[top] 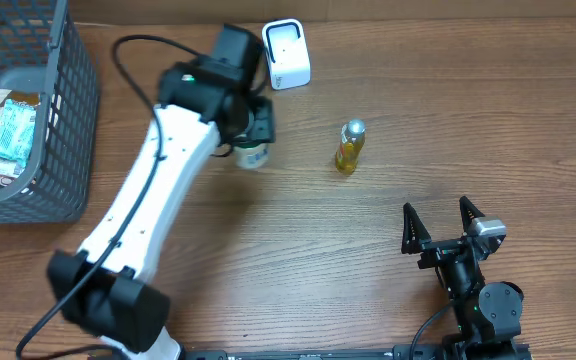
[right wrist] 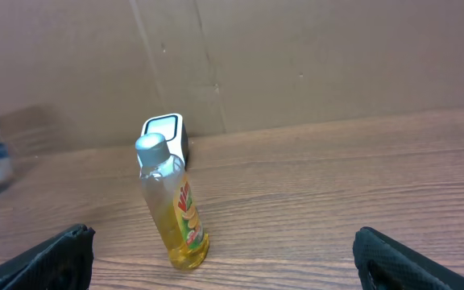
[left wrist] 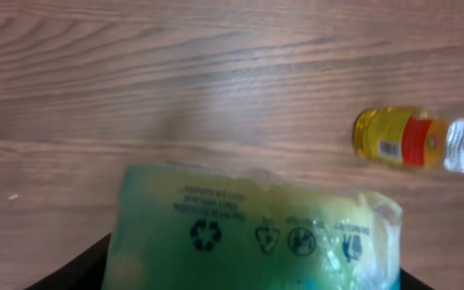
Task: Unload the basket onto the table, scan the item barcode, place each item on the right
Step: 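Lift the tissue packet out and carry it toward the scanner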
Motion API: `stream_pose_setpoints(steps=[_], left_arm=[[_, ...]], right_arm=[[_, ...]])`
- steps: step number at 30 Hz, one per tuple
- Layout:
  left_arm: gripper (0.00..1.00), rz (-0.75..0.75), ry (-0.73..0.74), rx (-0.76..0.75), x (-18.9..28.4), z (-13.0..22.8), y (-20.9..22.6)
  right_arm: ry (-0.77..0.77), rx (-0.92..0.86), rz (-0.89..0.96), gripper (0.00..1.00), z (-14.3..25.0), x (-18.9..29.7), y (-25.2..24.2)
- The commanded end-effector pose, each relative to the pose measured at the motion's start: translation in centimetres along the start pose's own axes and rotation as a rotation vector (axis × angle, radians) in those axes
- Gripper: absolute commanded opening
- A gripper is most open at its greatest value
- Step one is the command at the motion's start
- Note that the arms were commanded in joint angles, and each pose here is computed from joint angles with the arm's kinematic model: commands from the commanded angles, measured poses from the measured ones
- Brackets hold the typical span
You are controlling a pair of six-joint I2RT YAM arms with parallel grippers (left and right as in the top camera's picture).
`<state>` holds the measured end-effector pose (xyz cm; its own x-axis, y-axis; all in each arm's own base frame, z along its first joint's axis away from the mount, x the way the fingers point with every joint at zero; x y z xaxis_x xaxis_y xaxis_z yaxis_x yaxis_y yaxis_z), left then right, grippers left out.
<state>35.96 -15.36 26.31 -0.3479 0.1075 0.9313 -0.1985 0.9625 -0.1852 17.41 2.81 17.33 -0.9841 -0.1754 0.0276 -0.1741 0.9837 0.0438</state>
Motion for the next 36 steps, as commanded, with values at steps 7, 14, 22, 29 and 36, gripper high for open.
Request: stream_pose_setpoints(steps=[7, 14, 22, 29, 36], left_arm=[[0.34, -0.046, -0.116, -0.026, -3.5, 0.9, -5.3], [0.35, -0.114, -0.192, -0.100, -4.7, 3.0, -8.0], [0.36, -0.137, -0.164, -0.006, -7.2, 3.6, -8.3], [0.36, -0.106, -0.145, -0.030, -7.7, 3.7, -8.8], [0.36, -0.103, -0.149, -0.050, -8.0, 3.5, -8.9]], right_arm=[[-0.004, 0.008, 0.009, 1.00, 0.2, 0.0, -0.1], [-0.004, 0.008, 0.009, 1.00, 0.2, 0.0, -0.1], [-0.004, 0.008, 0.009, 1.00, 0.2, 0.0, -0.1], [-0.004, 0.008, 0.009, 1.00, 0.2, 0.0, -0.1], [-0.004, 0.008, 0.009, 1.00, 0.2, 0.0, -0.1]])
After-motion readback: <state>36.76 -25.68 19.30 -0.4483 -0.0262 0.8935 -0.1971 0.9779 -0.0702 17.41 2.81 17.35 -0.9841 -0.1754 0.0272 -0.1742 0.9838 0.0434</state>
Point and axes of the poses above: each gripper's point midway between its finger pads, its own x axis back along the fingers, its own y axis along the line the jaws close on, z = x × y, the point moved 7 cm from there along x, back along the fingers, and after that the axes turned 9 degrees about x, right-handed, at the moved point
